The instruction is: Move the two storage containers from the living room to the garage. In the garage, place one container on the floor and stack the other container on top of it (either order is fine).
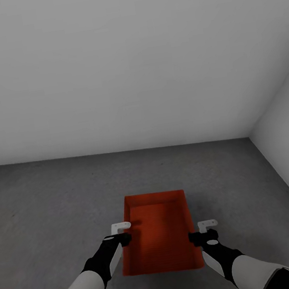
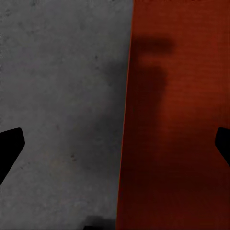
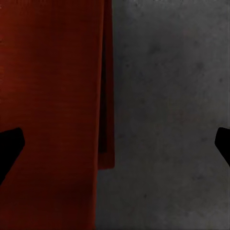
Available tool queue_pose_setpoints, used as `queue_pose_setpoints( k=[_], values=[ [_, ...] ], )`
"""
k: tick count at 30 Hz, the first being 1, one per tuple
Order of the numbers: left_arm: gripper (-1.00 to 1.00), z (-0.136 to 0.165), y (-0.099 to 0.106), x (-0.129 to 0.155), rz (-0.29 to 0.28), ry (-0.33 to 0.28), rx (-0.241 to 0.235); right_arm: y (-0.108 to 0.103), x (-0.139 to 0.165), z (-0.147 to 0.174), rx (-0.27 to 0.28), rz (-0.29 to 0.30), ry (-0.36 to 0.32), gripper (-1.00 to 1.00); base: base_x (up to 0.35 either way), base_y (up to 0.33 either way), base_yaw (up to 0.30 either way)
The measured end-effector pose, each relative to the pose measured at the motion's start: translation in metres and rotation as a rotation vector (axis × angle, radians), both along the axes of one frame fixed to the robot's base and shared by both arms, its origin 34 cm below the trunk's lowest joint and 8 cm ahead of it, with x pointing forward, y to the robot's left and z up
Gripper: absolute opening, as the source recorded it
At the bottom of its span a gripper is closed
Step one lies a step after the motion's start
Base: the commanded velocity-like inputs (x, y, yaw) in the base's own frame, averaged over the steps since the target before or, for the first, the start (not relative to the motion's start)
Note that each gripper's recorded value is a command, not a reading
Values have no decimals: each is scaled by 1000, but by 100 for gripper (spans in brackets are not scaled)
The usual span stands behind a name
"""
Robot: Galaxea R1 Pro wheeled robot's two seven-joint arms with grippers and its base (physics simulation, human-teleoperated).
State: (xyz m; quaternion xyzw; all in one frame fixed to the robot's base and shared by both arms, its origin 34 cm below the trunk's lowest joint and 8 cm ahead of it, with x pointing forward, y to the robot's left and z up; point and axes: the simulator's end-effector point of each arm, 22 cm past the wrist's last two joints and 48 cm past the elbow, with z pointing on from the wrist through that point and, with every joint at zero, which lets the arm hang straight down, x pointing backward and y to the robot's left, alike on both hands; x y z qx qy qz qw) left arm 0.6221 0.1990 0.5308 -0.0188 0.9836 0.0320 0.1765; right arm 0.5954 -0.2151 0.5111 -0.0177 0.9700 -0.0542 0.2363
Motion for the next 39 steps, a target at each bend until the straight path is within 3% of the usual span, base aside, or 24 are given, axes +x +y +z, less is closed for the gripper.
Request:
queue_pose_setpoints(
  k=[39],
  values=[
    [100, 52, 0, -6, 0, 0, 0, 0, -6, 51, 0, 0, 2, 100, 0, 0, 0]
  ],
)
